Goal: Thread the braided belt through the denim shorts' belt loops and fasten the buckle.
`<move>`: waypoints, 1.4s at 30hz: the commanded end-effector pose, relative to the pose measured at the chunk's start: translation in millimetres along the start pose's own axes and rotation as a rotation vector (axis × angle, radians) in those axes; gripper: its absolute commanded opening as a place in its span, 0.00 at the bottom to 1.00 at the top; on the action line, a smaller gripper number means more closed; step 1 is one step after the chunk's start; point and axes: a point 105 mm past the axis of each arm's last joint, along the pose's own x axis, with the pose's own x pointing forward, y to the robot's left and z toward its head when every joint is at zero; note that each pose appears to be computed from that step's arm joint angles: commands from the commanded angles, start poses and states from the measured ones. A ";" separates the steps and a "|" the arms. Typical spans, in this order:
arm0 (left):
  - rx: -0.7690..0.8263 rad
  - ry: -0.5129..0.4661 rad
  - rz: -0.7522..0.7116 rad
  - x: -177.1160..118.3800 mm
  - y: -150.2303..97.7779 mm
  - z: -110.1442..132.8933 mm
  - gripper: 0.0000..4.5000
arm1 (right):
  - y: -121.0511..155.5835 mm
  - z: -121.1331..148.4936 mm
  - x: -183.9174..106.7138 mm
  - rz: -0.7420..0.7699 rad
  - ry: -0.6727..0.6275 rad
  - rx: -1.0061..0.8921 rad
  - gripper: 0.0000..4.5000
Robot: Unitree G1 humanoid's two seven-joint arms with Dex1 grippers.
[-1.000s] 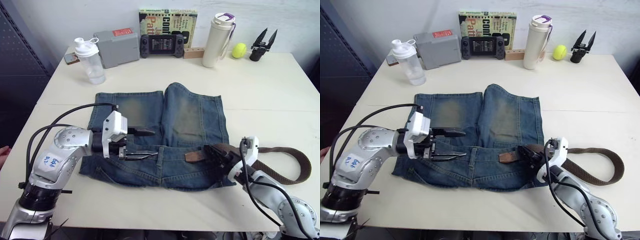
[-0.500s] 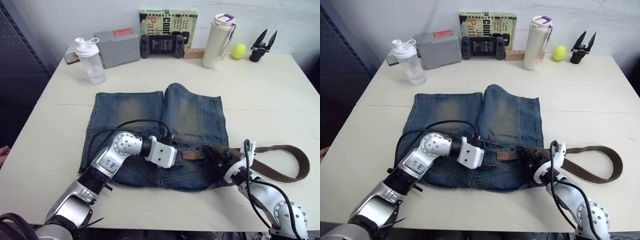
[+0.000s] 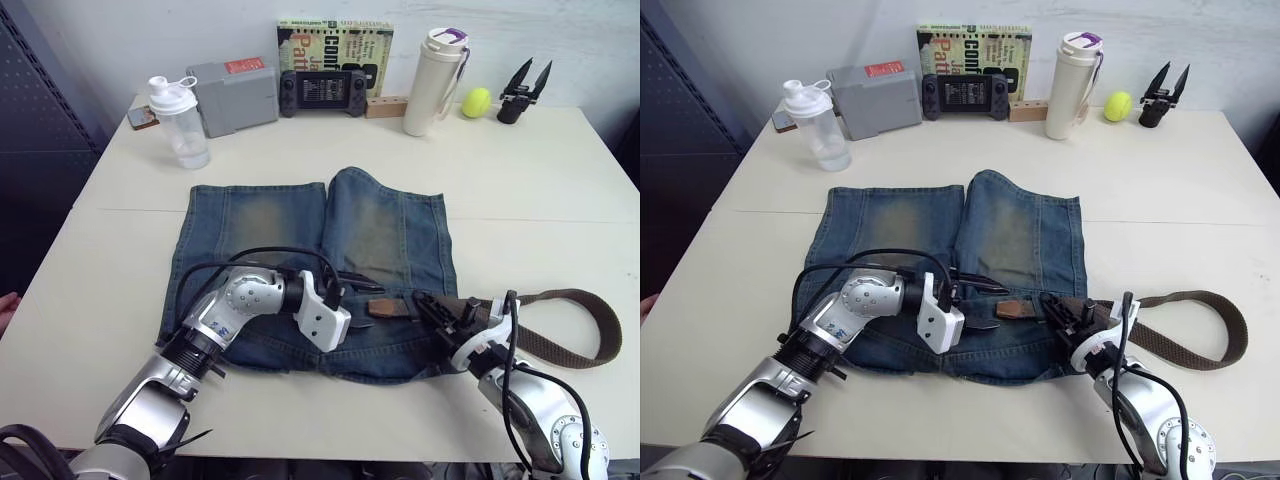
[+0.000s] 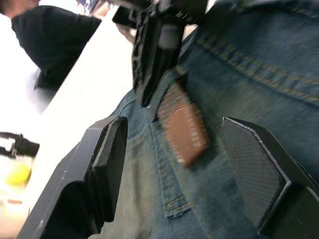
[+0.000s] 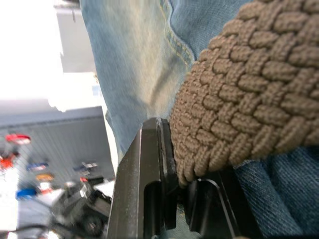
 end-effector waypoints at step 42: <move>0.310 0.048 -0.052 29.4 13.9 7.0 0.01 | -2.5 -22.3 3.4 -0.017 0.055 -0.029 0.00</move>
